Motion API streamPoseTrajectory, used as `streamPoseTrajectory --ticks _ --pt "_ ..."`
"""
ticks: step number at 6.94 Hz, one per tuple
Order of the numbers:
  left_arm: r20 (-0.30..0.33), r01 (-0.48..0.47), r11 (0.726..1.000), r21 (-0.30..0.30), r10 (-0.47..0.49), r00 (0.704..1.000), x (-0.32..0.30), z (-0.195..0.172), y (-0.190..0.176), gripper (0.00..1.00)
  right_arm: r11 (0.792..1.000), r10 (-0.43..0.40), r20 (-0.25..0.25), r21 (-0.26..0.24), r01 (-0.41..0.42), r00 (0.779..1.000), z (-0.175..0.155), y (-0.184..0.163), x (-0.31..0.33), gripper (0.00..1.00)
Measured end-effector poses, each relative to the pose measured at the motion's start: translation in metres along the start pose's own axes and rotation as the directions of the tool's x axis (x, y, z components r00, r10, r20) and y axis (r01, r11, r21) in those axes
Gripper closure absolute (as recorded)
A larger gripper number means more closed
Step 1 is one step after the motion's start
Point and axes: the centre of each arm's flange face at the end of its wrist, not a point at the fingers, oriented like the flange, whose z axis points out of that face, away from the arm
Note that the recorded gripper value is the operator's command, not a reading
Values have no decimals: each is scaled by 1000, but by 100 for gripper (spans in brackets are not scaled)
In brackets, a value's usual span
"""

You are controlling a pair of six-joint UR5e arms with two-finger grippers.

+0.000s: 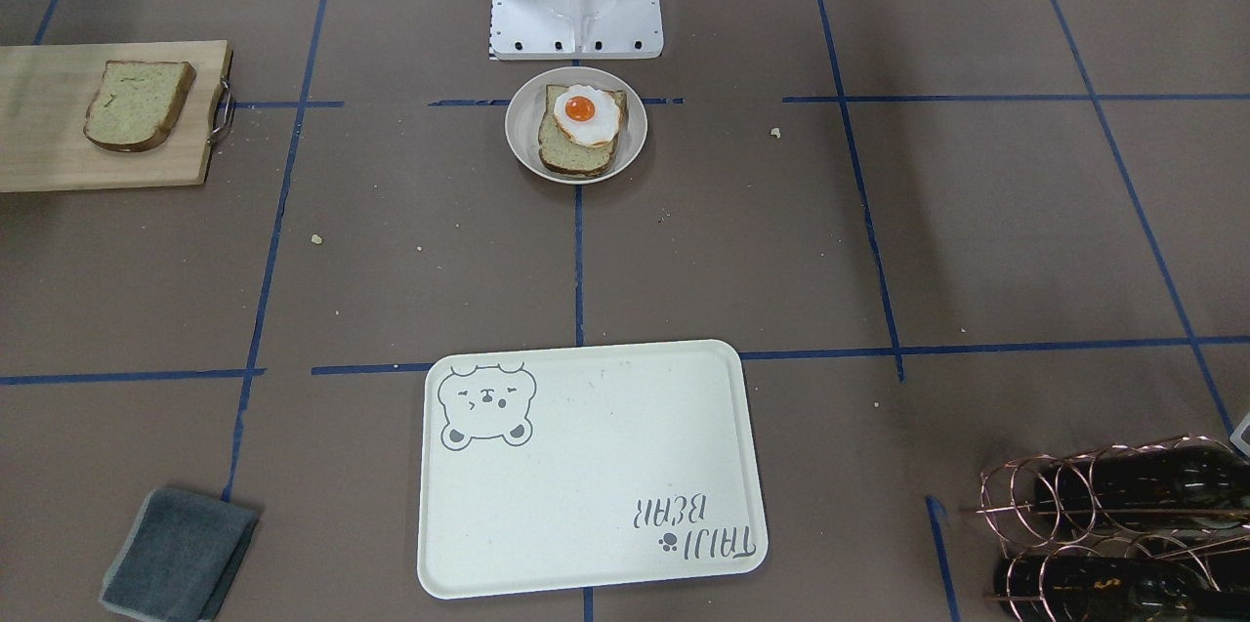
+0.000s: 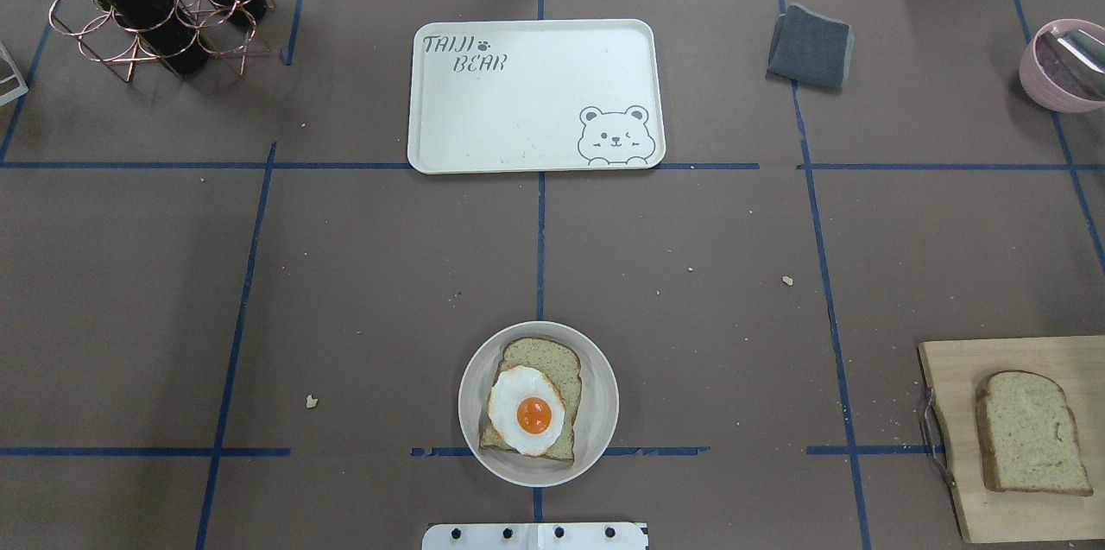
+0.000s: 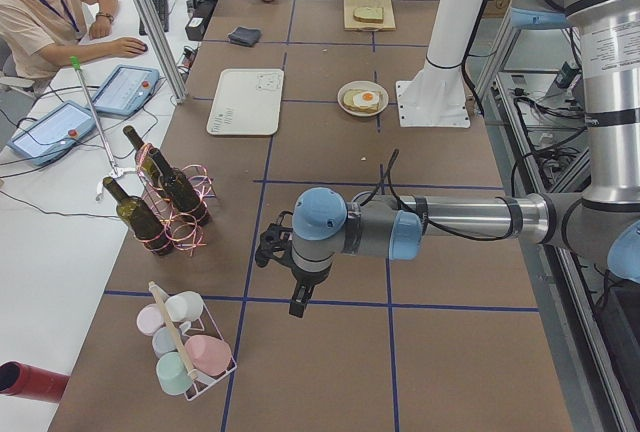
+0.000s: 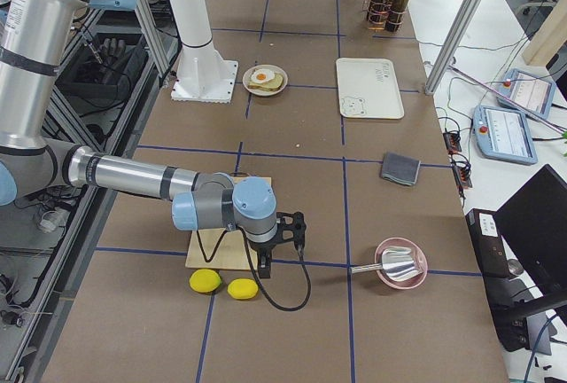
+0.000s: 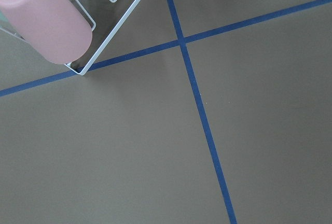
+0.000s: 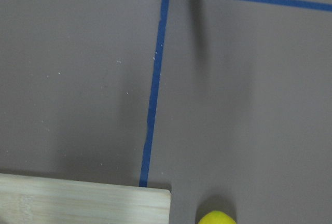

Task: Make sandwich and place on tray
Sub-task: 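Lower the right gripper toward the bread slice on the wooden board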

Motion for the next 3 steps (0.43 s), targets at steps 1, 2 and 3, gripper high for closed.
streamPoseTrajectory --ticks 1,2,3 --pt "2 -8 1000 8 8 1000 0 0 -1 0 998 -41 14 40 40 999 -3 -9 -9 0" --pt "4 -13 1000 14 13 1000 1 -2 -2 0 997 -58 54 62 55 997 -7 -16 -20 0" --pt "5 -18 1000 18 18 1000 2 -3 -3 0 996 -46 100 74 39 994 -9 -17 -31 0"
